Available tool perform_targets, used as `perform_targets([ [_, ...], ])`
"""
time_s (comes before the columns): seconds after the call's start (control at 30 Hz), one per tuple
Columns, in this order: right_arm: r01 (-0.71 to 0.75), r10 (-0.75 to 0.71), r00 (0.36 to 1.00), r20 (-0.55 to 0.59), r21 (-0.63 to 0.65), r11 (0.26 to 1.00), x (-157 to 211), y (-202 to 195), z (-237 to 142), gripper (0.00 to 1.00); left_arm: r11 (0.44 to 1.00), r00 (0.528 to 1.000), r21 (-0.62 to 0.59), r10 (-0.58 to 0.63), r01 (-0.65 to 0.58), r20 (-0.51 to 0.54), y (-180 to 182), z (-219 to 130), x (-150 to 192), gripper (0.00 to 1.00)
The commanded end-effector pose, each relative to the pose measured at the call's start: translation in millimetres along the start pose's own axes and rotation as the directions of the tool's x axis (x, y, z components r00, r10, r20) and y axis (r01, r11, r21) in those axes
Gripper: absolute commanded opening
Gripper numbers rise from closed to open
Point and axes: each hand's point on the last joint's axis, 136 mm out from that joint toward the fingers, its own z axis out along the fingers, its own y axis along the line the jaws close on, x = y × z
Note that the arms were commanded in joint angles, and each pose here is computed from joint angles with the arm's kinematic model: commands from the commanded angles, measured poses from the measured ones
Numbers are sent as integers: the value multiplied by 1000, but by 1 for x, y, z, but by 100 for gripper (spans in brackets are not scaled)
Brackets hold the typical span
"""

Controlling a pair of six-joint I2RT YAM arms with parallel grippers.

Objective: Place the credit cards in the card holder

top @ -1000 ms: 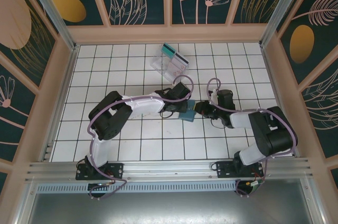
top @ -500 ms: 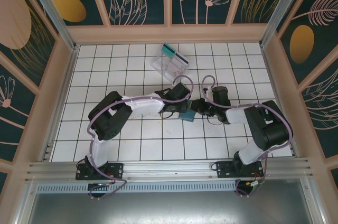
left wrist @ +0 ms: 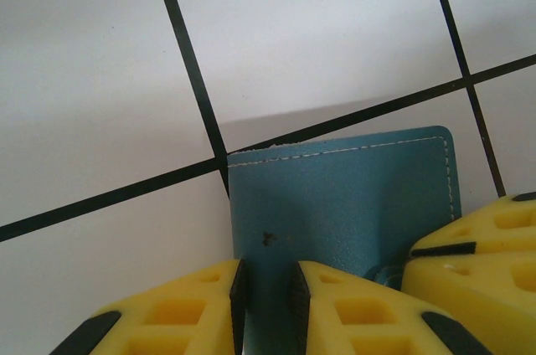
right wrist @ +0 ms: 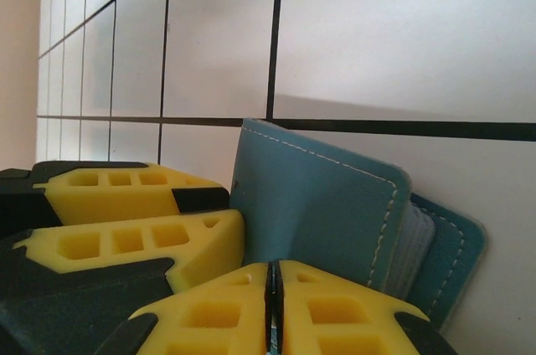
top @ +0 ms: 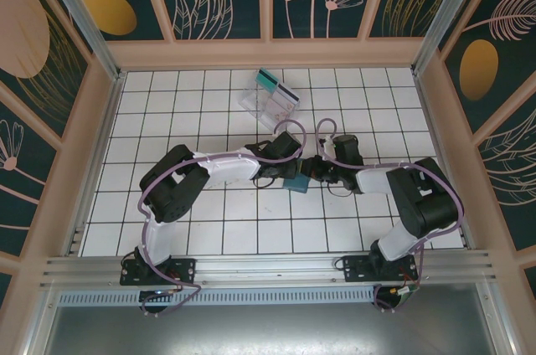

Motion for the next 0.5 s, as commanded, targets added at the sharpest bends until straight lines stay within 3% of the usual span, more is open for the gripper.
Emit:
perform_targets([
  [0.0, 20, -15, 993, -118, 43, 999, 31, -6, 10, 12, 1000, 982, 0, 24, -24, -189, 3, 13, 64, 25],
  [0.47, 88, -46, 981, -186, 225, 970, 67, -35, 16, 6, 1000, 981, 6, -3, 4, -192, 7, 16, 70, 23],
])
